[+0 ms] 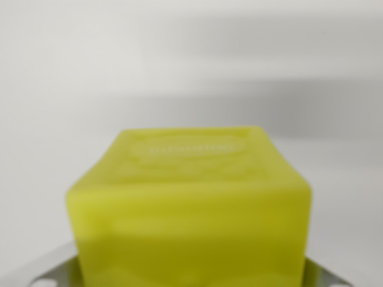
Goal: Pick yellow cube
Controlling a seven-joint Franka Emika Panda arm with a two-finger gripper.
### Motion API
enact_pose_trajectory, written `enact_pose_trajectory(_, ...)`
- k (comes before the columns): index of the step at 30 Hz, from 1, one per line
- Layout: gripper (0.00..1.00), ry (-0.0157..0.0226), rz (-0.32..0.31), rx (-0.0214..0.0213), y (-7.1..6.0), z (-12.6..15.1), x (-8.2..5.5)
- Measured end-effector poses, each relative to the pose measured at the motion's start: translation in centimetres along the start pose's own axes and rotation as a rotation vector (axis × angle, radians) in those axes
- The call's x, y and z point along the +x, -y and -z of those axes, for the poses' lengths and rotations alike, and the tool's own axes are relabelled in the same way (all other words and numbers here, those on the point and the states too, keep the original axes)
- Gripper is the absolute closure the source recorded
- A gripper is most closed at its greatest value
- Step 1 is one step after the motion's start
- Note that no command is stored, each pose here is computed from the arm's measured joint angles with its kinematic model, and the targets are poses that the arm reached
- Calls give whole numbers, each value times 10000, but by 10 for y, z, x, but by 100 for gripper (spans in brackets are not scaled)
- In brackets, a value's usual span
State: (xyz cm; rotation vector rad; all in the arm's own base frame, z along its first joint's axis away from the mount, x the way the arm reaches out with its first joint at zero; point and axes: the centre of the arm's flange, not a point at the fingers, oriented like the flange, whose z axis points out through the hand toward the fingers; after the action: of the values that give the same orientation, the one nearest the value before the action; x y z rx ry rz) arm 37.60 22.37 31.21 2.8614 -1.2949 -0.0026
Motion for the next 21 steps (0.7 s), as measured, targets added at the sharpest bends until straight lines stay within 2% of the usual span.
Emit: enact_pose_trajectory(21, 100, 0, -1, 1, 0, 52, 0)
